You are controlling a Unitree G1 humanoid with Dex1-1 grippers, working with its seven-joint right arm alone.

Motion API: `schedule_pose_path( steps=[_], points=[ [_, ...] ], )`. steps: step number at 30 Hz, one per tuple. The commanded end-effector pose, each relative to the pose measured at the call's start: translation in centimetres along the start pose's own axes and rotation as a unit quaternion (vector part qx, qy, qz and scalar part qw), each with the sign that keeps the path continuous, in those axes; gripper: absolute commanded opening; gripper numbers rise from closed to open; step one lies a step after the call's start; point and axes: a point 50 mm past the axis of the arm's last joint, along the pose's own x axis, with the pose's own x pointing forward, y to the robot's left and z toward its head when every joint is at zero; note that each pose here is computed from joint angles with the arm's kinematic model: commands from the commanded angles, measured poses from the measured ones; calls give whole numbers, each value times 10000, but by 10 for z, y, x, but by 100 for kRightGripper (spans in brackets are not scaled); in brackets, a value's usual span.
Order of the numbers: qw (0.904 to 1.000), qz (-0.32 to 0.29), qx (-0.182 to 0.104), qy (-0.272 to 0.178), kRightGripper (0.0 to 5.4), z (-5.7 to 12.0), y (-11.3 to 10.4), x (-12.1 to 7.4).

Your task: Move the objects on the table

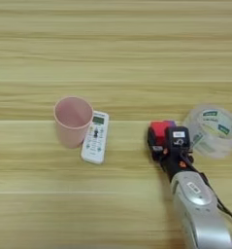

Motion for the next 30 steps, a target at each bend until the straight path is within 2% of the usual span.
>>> schedule_pose_path(
  steps=[1,8,13,30],
  points=[
    [9996,-206,-156,81,237,0,-10,0],
    [9996,-241,-145,84,237,0,-12,0],
    [9996,159,57,-205,237,9,0,-1],
    [9976,627,68,-284,237,11,14,-5]
  ],
)
